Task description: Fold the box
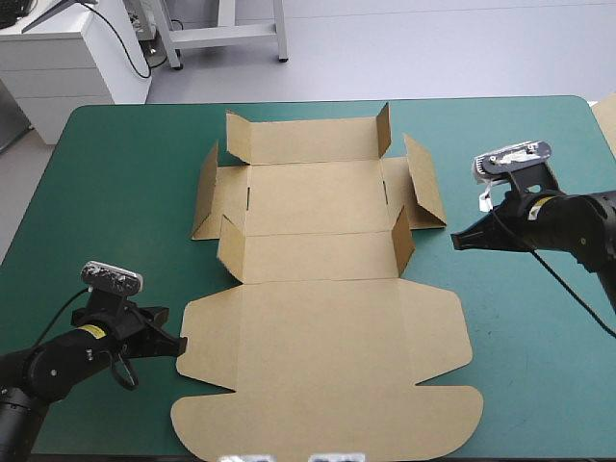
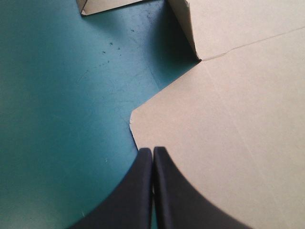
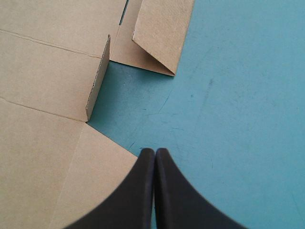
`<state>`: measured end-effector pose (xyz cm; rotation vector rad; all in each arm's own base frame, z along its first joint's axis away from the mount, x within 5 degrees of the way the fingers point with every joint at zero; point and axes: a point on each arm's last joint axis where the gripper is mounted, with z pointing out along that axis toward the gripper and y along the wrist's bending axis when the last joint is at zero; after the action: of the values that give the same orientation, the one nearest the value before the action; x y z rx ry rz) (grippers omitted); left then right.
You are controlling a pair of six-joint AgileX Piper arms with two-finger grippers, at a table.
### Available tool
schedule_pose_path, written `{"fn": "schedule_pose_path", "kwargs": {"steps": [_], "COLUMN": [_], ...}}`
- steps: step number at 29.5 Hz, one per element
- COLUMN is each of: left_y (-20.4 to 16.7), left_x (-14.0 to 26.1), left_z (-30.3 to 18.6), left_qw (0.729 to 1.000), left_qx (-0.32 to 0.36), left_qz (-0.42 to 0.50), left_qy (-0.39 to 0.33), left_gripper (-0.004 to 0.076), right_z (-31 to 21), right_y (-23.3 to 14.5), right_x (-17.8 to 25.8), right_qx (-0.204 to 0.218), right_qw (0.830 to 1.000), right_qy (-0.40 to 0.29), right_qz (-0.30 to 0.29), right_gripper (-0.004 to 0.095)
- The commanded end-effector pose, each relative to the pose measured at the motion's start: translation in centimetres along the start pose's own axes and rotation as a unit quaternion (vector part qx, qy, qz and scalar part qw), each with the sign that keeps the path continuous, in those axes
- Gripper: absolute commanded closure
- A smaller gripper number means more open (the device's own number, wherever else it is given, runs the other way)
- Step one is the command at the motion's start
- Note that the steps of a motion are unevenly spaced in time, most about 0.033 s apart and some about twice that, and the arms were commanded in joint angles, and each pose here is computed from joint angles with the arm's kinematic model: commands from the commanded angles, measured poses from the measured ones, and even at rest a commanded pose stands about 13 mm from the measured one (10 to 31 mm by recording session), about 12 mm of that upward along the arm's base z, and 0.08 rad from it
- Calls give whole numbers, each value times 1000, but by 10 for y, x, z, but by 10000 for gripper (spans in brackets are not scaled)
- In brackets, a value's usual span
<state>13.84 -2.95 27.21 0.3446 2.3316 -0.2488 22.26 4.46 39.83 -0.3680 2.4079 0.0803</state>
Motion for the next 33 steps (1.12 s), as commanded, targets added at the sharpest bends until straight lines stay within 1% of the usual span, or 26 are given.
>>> {"fn": "schedule_pose_path", "kwargs": {"steps": [1, 15, 18, 21, 24, 26, 30, 33], "left_y": [0, 0, 0, 0, 0, 0, 0, 0], "left_x": [-13, -13, -13, -13, -13, -13, -13, -13], "left_z": [-6, -6, -6, -6, -6, -6, -6, -6], "left_qw": [999, 999, 999, 999, 999, 999, 999, 999], "left_qx": [-4, -4, -4, -5, -5, -5, -5, -5], "left_qz": [-9, -9, -9, -9, -12, -13, -11, -11], "left_qy": [-41, -41, -41, -43, -43, -43, -43, -43], "left_gripper": [731, 731, 731, 731, 731, 731, 731, 731], "right_z": [-17, -16, -10, 2, 19, 29, 40, 48], "right_y": [-2, -1, 1, 6, 8, 8, 9, 10], "right_x": [-9, -11, -13, -16, -22, -28, -43, -54], "right_qx": [10, 6, -7, -38, -61, -68, -82, -92], "right_qw": [999, 998, 998, 998, 997, 997, 996, 995], "right_qy": [-50, -59, -55, -46, -38, -35, -38, -38], "right_qz": [-3, 0, -1, -12, 1, 5, -6, 0], "right_gripper": [929, 929, 929, 929, 929, 929, 926, 896]}}
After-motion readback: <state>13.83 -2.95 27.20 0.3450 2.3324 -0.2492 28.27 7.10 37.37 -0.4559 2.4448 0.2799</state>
